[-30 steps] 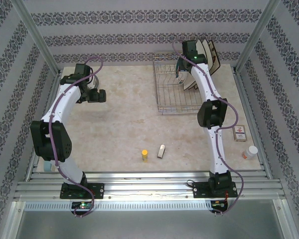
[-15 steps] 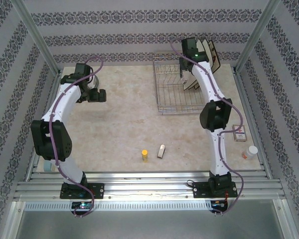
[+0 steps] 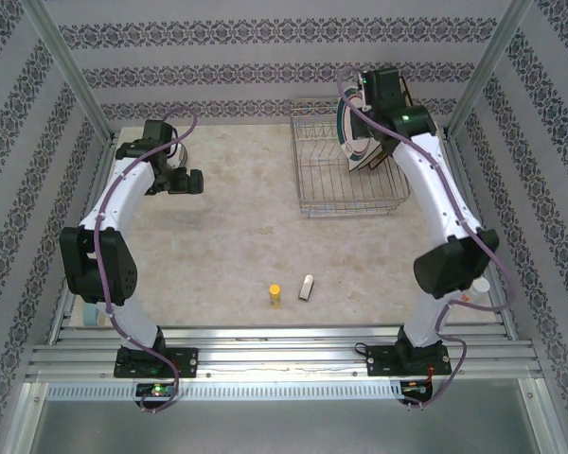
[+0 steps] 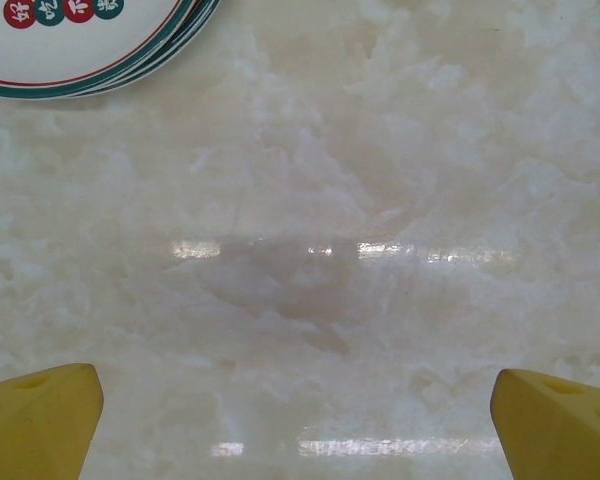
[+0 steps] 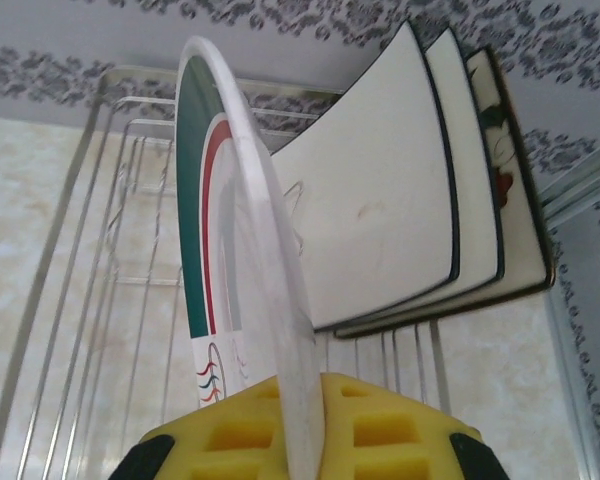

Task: Unload the plates from the dish rack

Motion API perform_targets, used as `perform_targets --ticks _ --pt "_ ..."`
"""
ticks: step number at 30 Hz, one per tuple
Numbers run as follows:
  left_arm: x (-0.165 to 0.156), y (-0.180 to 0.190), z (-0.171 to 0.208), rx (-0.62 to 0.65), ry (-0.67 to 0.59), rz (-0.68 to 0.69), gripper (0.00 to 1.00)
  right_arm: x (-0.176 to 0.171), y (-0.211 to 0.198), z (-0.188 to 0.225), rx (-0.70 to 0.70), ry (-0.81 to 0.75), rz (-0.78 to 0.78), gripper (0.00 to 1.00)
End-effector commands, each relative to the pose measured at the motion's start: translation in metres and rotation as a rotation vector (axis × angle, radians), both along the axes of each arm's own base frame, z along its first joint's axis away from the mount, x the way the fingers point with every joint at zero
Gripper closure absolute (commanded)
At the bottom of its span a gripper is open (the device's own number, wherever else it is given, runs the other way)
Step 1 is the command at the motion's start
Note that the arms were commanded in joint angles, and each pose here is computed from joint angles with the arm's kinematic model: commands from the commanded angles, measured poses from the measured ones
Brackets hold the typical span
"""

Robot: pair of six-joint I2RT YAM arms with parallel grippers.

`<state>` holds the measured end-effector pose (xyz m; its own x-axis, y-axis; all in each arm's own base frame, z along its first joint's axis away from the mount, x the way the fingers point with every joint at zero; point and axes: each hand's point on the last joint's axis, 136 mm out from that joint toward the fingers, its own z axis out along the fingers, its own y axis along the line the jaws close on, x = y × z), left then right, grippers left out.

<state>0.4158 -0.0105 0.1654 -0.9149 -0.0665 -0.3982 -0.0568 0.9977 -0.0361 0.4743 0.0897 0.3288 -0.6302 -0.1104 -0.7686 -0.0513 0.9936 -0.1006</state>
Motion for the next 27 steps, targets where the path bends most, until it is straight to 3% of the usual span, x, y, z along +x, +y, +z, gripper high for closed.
perform_targets --ticks 1,4,9,12,21,27 --pt "-0.001 -0.010 -0.002 0.000 0.019 -0.037 0.00 -0.017 0.022 0.001 0.163 -0.012 0.084 1.00" --pt "-0.001 -0.010 -0.001 0.001 0.019 -0.039 0.00 -0.035 0.047 -0.007 0.343 0.001 0.191 1.00" --pt "-0.001 -0.014 0.000 -0.011 0.015 -0.046 0.00 -0.061 0.102 -0.015 0.860 0.041 0.473 1.00" --pt "-0.001 -0.016 0.002 -0.022 0.007 -0.049 0.00 -0.064 0.120 -0.033 1.009 0.091 0.550 1.00" --pt "0.000 -0.024 0.017 -0.057 -0.023 -0.077 0.00 -0.060 0.142 -0.088 1.156 0.184 0.560 1.00" --pt "0.007 -0.060 0.045 -0.262 -0.133 -0.165 0.00 -0.052 0.148 -0.102 1.177 0.210 0.551 1.00"
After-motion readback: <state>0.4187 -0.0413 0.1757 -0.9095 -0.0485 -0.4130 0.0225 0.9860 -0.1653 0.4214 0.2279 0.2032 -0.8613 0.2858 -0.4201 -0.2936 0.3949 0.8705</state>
